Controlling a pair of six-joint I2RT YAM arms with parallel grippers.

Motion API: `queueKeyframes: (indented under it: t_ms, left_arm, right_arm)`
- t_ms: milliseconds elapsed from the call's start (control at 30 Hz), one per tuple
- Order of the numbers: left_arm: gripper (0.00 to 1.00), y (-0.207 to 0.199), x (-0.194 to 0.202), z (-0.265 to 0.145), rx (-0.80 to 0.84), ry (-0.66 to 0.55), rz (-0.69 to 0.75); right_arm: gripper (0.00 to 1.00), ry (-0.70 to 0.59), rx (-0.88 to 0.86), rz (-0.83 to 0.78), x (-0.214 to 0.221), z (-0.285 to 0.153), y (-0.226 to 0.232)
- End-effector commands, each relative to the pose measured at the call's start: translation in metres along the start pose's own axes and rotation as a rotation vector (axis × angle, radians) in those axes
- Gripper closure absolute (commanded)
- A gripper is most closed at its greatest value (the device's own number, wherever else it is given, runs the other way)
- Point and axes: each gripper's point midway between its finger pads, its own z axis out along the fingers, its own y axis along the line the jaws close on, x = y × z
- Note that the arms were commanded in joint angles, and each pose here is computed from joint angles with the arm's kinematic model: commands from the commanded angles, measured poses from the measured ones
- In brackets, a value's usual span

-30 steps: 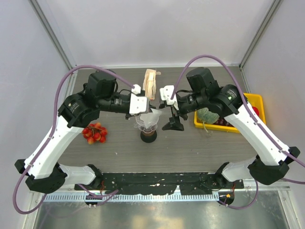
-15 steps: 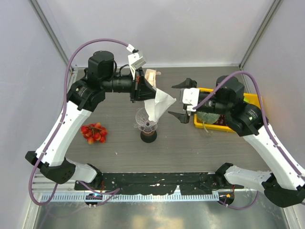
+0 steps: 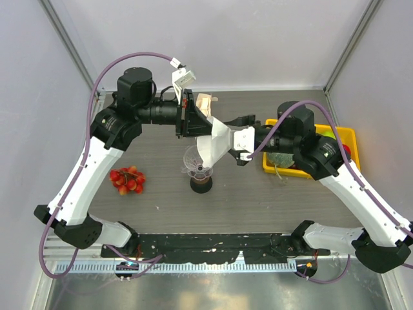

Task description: Place the coffee filter in the dripper

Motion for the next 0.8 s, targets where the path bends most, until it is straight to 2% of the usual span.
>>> queueKeyframes:
  t_ms: [0, 67, 300, 400, 467, 500, 567, 600, 633, 700, 767]
  left_arm:
    - [1.00, -0.006, -0.013, -0.004, 0.014, -0.035, 0.020]
    - [1.00, -0.005, -0.012, -0.003, 0.012, -0.033, 0.017]
    - [1.00, -0.002, -0.011, -0.003, 0.006, -0.030, 0.031]
    - [1.00, -0.001, -0.008, -0.003, 0.006, -0.025, 0.052]
    - [1.00, 0.000, -0.007, -0.004, 0.007, -0.022, 0.070]
    - [1.00, 0.000, -0.007, -0.004, 0.007, -0.022, 0.079]
    - [1.00, -0.001, -0.006, -0.005, 0.008, -0.020, 0.080]
    - [1.00, -0.002, -0.005, -0.004, 0.019, -0.019, 0.084]
    - [1.00, -0.004, -0.006, -0.006, 0.019, -0.022, 0.083]
    - [1.00, -0.002, -0.007, -0.006, 0.015, -0.030, 0.077]
    - [1.00, 0.009, -0.013, -0.009, -0.029, -0.067, 0.046]
  right_arm:
    - [0.34, -0.044, 0.078, -0.079, -0.024, -0.014, -0.022]
    - [0.46, -0.042, 0.073, -0.074, -0.023, -0.014, -0.020]
    - [0.60, -0.038, 0.056, -0.048, -0.023, -0.016, -0.014]
    - [0.70, -0.048, 0.043, -0.036, -0.024, -0.016, -0.011]
    - [0.71, -0.051, 0.029, -0.031, -0.025, -0.016, -0.008]
    - [0.69, -0.052, 0.028, -0.029, -0.025, -0.016, -0.008]
    - [0.49, -0.055, 0.024, -0.017, -0.025, -0.016, -0.006]
    - [0.32, -0.054, 0.024, -0.006, -0.025, -0.016, -0.005]
    - [0.23, -0.048, 0.026, 0.002, -0.023, -0.016, -0.006]
    - [0.18, -0.034, 0.025, 0.020, -0.022, -0.017, -0.005]
    - [0.18, -0.018, 0.035, 0.063, -0.022, -0.020, -0.007]
